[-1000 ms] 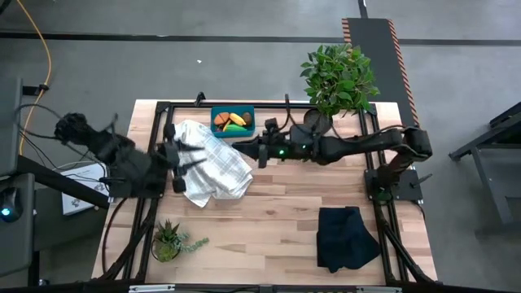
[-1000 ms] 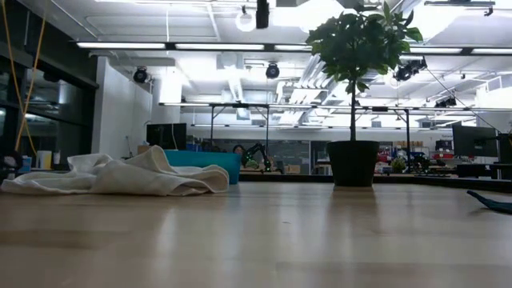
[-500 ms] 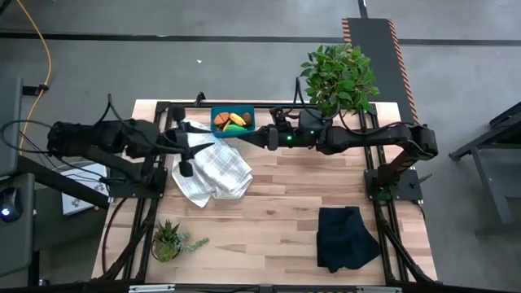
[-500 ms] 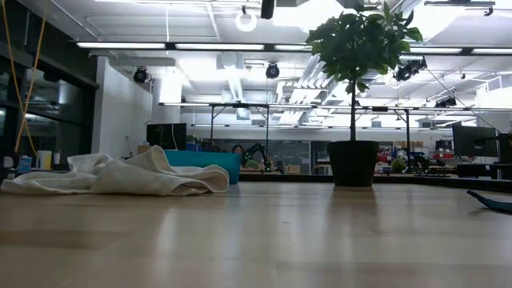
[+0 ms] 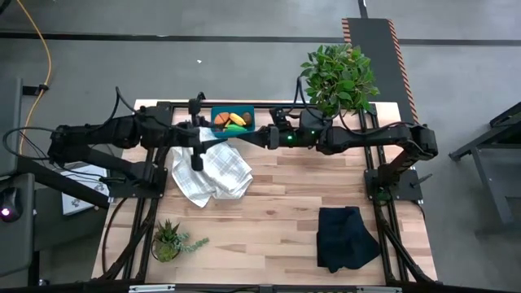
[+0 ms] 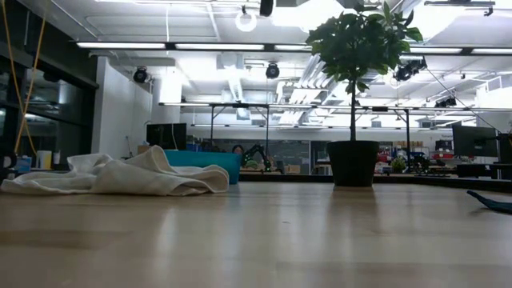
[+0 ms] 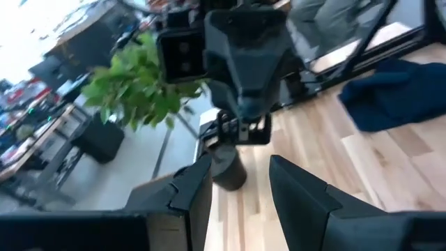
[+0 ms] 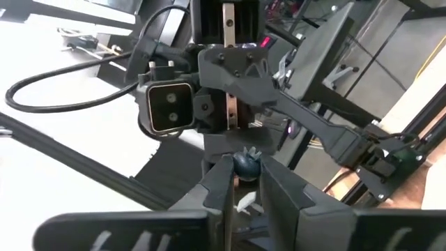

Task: Pick and placing Produce into tupperware
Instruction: Put the blackberry into the blue bin

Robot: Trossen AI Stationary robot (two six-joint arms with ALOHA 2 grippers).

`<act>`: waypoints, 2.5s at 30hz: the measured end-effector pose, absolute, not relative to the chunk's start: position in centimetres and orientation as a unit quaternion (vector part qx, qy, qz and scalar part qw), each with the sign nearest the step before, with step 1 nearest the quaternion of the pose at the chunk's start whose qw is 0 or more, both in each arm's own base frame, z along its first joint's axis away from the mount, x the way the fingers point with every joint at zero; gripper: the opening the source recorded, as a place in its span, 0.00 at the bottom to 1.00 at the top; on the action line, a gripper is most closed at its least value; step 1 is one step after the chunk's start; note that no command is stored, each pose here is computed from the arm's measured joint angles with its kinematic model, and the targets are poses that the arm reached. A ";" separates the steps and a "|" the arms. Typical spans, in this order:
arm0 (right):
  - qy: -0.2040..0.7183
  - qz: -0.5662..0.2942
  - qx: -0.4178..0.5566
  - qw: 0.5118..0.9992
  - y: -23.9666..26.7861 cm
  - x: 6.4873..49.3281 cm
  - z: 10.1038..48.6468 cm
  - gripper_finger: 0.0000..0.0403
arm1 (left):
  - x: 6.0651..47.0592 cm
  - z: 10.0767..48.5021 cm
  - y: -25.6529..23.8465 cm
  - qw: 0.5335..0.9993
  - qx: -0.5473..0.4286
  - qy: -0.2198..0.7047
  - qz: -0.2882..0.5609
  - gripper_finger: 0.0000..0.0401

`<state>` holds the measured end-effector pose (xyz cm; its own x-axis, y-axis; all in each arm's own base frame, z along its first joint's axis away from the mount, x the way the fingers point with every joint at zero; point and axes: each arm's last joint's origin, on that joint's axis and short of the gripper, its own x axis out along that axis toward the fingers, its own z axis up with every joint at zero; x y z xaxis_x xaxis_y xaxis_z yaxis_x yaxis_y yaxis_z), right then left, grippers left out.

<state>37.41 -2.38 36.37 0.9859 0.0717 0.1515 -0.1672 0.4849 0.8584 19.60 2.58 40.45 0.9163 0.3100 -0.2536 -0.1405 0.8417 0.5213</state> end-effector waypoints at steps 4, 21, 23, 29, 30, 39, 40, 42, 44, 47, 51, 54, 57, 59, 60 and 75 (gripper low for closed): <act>-0.038 0.071 0.504 0.860 -2.2 37.4 36.2 0.11 | 20.1 40.2 2.5 0.944 0.264 0.171 0.103 0.33; -0.026 0.072 0.505 0.860 -2.2 37.5 36.0 0.11 | 21.4 40.0 2.6 0.947 0.261 0.158 0.102 0.33; -0.025 0.072 0.505 0.860 -2.2 37.5 36.0 0.11 | 21.4 40.0 2.6 0.948 0.260 0.156 0.093 0.33; -0.023 0.072 0.505 0.860 -2.2 37.5 36.0 0.11 | 22.1 39.5 2.6 0.948 0.258 0.166 0.088 0.33; -0.022 0.073 0.505 0.860 -2.2 37.5 36.0 0.11 | 22.2 39.6 2.7 0.948 0.258 0.163 0.089 0.33; -0.020 0.073 0.504 0.860 -2.2 37.5 35.9 0.11 | 22.5 39.7 2.7 0.949 0.260 0.151 0.092 0.33; -0.020 0.073 0.504 0.860 -2.2 37.5 35.9 0.11 | 22.5 39.7 2.7 0.949 0.260 0.151 0.092 0.33; -0.020 0.073 0.504 0.860 -2.2 37.5 35.9 0.11 | 22.5 39.7 2.7 0.949 0.260 0.151 0.092 0.33; -0.019 0.072 0.504 0.860 -2.2 37.5 35.9 0.11 | 22.5 39.7 2.7 0.950 0.260 0.151 0.091 0.33; -0.019 0.072 0.504 0.860 -2.2 37.5 35.9 0.11 | 22.5 39.7 2.6 0.952 0.255 0.148 0.083 0.33; -0.019 0.072 0.504 0.861 -2.2 37.5 35.9 0.11 | 22.5 39.7 2.6 0.952 0.254 0.148 0.082 0.33; -0.018 0.072 0.503 0.861 -2.2 37.5 35.9 0.11 | 22.5 39.7 2.6 0.952 0.254 0.148 0.082 0.33; -0.018 0.071 0.503 0.861 -2.2 37.5 35.9 0.11 | 22.5 39.7 2.6 0.952 0.254 0.148 0.082 0.33; -0.017 0.071 0.503 0.862 -2.2 37.5 35.9 0.11 | 22.5 39.7 2.6 0.952 0.254 0.148 0.082 0.33; -0.016 0.070 0.503 0.862 -2.2 37.5 35.8 0.11 | 22.6 39.7 2.6 0.952 0.254 0.149 0.082 0.33; -0.013 0.068 0.502 0.862 -2.2 37.5 35.8 0.11 | 23.1 39.4 2.7 0.951 0.253 0.156 0.080 0.33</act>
